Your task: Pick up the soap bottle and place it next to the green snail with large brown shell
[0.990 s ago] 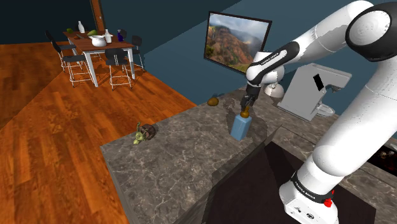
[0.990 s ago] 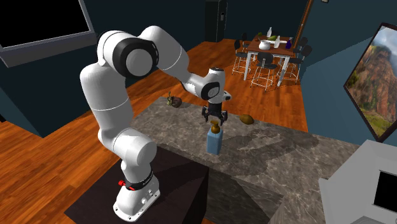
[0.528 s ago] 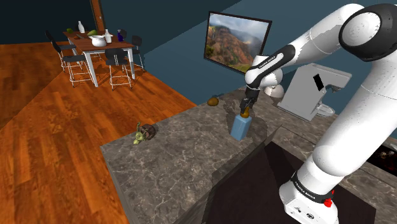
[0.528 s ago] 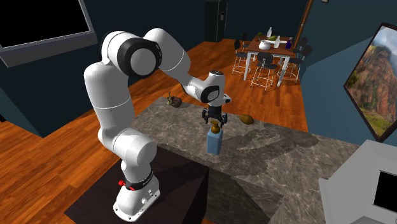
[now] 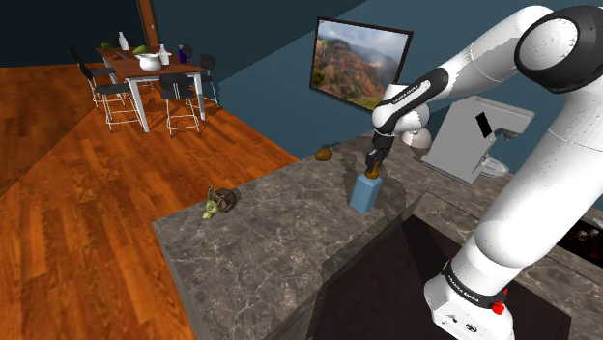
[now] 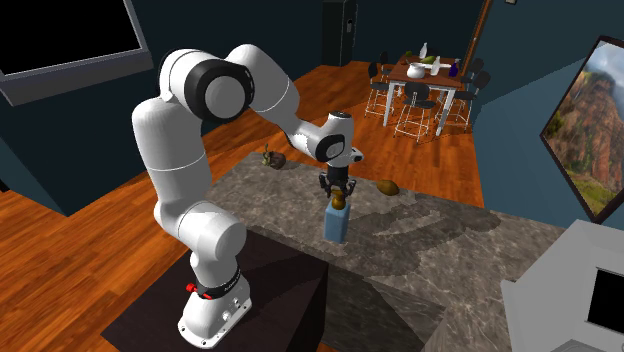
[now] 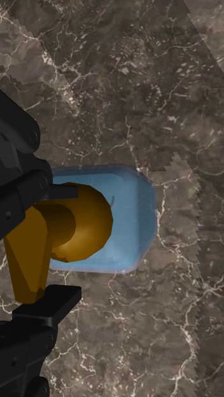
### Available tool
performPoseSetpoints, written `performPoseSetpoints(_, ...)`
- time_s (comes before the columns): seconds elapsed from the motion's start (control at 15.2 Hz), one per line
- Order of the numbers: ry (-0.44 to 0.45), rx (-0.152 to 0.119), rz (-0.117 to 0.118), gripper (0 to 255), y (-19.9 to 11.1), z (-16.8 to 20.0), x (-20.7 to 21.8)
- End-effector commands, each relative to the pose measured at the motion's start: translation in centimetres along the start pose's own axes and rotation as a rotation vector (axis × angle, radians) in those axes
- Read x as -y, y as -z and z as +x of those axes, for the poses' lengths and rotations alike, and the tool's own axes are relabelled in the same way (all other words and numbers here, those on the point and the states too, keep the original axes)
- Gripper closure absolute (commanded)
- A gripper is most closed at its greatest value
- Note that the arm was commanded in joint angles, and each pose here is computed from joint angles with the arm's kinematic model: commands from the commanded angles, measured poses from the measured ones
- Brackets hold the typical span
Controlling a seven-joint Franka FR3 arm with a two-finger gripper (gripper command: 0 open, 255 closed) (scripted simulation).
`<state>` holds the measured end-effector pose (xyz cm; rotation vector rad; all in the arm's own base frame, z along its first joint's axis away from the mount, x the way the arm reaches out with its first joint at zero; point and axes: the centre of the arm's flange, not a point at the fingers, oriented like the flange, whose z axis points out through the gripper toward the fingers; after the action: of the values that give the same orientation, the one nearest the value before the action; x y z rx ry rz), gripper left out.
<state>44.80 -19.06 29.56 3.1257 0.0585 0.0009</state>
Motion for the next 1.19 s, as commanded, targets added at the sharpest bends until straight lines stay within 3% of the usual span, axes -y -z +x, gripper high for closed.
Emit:
performPoseSetpoints(0.0,0.0,0.001,0.0,255,0.0,0.0,0.0)
performPoseSetpoints(0.33,0.0,0.001,0.0,255,0.0,0.0,0.0)
performPoseSetpoints(1.12,0.0,0.001,0.0,255,6.3,0.0,-0.1)
